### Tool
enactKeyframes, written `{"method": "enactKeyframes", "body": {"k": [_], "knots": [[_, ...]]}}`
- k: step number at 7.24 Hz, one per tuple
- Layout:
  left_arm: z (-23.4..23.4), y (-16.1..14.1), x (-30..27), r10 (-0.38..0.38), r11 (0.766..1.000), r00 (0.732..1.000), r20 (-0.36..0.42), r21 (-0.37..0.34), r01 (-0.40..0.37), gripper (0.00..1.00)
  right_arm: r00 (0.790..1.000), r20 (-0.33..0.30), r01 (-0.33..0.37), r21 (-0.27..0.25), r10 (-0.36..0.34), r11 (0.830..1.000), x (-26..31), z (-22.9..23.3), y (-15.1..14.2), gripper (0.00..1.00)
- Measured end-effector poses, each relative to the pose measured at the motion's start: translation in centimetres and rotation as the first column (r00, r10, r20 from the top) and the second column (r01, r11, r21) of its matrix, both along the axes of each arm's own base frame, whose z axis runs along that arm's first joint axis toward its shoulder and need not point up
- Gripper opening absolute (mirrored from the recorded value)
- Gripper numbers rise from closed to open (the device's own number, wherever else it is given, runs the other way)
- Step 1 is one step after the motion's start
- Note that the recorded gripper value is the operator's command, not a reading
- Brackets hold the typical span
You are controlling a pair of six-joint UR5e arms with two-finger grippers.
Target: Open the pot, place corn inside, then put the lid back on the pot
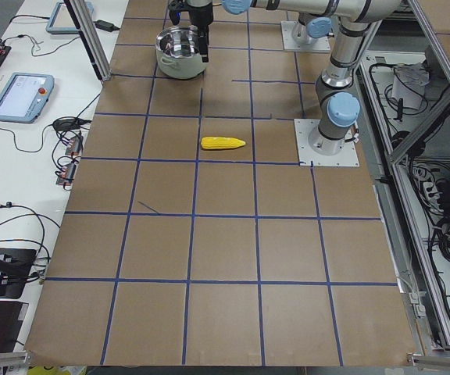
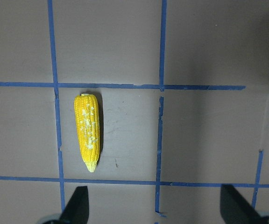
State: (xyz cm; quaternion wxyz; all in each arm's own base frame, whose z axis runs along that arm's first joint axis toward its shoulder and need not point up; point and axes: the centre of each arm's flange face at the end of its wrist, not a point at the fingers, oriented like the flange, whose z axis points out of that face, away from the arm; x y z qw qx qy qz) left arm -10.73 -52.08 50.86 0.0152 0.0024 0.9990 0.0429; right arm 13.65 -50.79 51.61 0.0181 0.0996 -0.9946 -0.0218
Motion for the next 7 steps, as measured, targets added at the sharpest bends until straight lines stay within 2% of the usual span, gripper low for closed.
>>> {"method": "enactKeyframes", "body": {"k": [3, 4, 7], "knots": [[-4.4, -0.4, 3.0, -0.054, 0.998, 0.998, -0.015, 0.017, 0.054, 1.00, 1.000, 0.002, 0.009, 0.021, -0.009, 1.000, -0.5, -1.6, -0.4, 0.34], [-7.4, -0.4, 5.1, -0.051, 0.998, 0.998, -0.025, 0.030, 0.052, 1.00, 1.000, 0.002, 0.009, 0.017, -0.009, 1.000, -0.5, -1.7, -0.5, 0.34], [-19.9, 0.8, 11.2, -0.048, 0.999, 0.998, -0.030, -0.002, 0.048, 1.00, 1.000, 0.000, 0.008, 0.021, -0.008, 1.000, -0.4, -2.2, -0.9, 0.34]]}}
